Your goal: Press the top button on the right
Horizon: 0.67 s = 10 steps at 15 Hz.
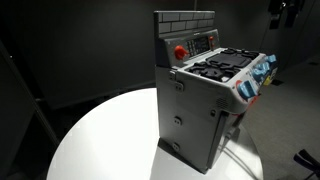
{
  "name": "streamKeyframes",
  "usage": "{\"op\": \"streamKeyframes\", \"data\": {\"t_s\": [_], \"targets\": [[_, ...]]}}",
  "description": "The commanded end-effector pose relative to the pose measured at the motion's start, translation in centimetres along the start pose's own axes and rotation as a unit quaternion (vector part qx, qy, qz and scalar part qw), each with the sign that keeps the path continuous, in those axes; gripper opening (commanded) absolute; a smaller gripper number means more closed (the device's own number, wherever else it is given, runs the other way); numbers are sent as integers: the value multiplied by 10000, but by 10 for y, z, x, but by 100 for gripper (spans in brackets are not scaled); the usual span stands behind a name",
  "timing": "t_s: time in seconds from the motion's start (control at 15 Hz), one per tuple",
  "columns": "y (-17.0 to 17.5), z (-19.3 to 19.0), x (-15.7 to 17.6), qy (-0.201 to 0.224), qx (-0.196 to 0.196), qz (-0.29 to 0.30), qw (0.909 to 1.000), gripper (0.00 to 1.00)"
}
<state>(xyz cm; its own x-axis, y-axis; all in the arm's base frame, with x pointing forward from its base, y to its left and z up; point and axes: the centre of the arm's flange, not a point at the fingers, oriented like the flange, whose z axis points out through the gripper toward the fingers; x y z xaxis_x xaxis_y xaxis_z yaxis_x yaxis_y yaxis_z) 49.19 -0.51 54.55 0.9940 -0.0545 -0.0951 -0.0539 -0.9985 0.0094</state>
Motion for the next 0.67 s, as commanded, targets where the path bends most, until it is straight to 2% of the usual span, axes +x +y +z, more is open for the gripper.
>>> {"op": "streamKeyframes", "data": {"t_s": [0.0, 0.33, 0.6], "targets": [[11, 1, -32, 145, -146, -317, 9993, 100], [13, 7, -39, 119, -67, -558, 9983, 100], [8, 7, -33, 9, -72, -449, 9990, 100]]}}
